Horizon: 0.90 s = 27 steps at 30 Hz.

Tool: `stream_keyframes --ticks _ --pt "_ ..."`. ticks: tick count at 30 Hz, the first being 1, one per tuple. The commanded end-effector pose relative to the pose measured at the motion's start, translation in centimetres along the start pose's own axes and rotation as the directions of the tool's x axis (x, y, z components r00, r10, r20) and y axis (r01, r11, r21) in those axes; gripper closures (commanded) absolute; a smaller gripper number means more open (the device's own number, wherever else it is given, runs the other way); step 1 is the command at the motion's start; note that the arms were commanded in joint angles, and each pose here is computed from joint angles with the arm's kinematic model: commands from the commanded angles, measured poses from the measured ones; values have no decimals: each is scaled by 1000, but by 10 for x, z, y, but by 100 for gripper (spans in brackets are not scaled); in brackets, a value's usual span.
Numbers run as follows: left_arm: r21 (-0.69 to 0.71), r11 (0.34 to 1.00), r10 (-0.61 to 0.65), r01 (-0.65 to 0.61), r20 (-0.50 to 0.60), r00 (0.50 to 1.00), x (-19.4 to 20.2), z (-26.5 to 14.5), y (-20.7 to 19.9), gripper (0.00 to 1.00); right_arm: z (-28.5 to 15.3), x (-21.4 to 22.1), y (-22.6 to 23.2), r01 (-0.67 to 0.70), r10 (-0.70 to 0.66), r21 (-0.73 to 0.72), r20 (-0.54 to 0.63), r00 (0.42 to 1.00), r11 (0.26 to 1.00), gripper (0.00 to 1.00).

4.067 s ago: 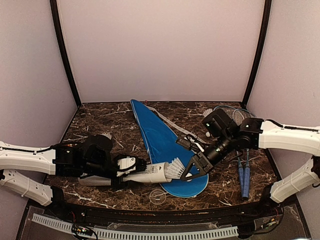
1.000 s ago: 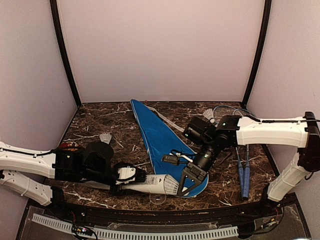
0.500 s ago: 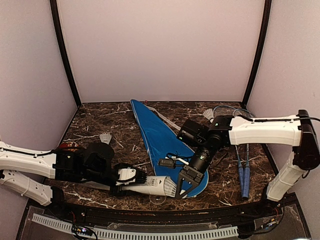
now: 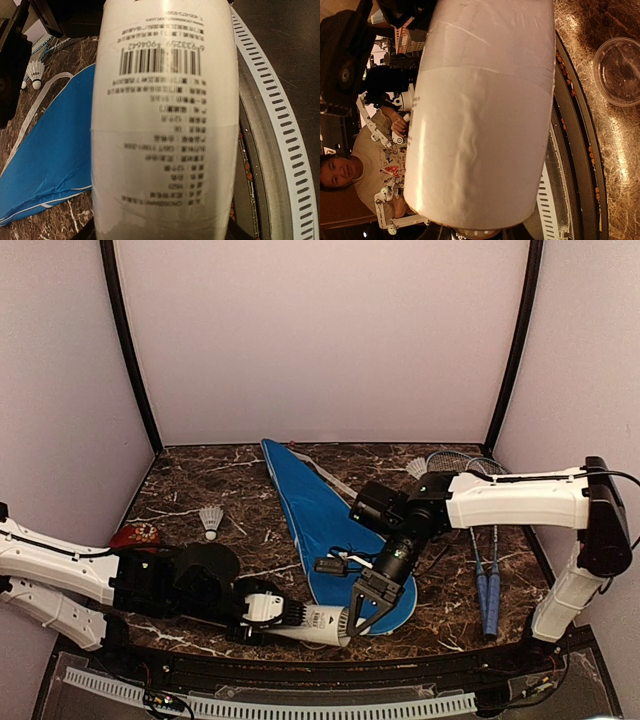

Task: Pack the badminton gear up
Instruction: Place the shuttlecock in the racket bag.

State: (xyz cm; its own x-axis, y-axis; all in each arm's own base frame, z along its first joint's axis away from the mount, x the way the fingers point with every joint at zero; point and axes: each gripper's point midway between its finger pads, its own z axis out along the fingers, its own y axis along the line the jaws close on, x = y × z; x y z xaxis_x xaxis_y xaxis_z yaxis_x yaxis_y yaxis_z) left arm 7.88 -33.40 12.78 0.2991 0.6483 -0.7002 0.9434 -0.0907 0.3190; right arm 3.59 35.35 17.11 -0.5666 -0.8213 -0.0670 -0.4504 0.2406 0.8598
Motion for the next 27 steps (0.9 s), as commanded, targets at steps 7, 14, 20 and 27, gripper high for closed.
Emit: stream_keyframes --ticks 7,14,20,27 --pt "-7 999 -39 40 96 995 -36 0 8 40 -14 -29 5 18 -25 53 133 991 998 75" --pt "-22 999 -47 49 103 994 -34 -4 10 40 -24 -29 4 21 -42 104 197 980 994 61" --pt "-39 997 -68 73 106 992 -31 -7 20 40 -38 -20 5 13 -43 126 238 970 992 45" --pt "-50 992 -111 118 122 986 -29 -12 34 40 -58 -17 10 8 -56 152 318 946 988 33"
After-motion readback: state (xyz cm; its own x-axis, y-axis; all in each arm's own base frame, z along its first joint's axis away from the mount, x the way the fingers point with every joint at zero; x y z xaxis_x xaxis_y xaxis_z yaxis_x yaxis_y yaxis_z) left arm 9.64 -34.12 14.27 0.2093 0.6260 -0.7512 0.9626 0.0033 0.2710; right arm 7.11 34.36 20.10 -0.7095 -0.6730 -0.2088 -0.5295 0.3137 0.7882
